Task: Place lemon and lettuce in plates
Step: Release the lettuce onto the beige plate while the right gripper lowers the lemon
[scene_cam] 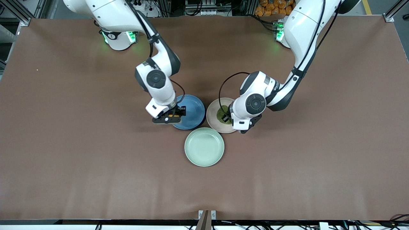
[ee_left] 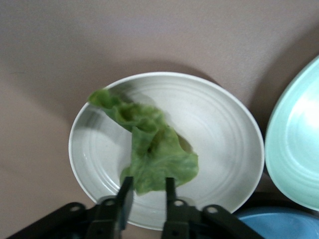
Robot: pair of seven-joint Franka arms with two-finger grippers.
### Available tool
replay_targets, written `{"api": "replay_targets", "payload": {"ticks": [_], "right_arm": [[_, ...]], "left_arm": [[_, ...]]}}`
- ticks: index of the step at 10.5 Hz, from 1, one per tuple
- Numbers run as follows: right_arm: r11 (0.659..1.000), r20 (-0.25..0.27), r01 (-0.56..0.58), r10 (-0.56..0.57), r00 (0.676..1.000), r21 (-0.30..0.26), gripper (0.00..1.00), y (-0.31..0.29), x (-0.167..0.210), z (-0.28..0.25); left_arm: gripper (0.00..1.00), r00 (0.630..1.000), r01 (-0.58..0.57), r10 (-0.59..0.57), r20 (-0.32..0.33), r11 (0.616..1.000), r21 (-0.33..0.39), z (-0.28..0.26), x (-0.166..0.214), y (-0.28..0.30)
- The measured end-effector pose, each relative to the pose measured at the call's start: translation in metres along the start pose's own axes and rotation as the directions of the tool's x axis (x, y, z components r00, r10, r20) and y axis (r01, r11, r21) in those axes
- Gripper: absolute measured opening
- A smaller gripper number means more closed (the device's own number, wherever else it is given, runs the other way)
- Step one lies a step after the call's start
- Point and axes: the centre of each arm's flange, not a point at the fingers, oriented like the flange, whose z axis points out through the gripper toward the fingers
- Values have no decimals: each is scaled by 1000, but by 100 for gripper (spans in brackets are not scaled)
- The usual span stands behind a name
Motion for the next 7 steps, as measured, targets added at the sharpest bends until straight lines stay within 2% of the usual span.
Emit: {"api": "replay_targets", "payload": {"ticks": [2,4,5,7], "right_arm": [[1000,19,3,-3,1000,-15,59,-13,-15,17],[1000,28,8,-7,1000,-23,59,-15,-19,26],[1000,33,8,-8,999,-28,59,-15,-20,30],[999,42,14,-12,999,-34,59,-16,-23,36]], "left_arm": [[63,1000,-2,1,-22,1000,-31,-20,6,6],[92,995,-40,38,-92,999,-19,-58,14,1],[100,989,-79,77,-128,997,-4,-84,20,-6],[100,969,-191,191,-156,981,21,-142,37,-29]]}}
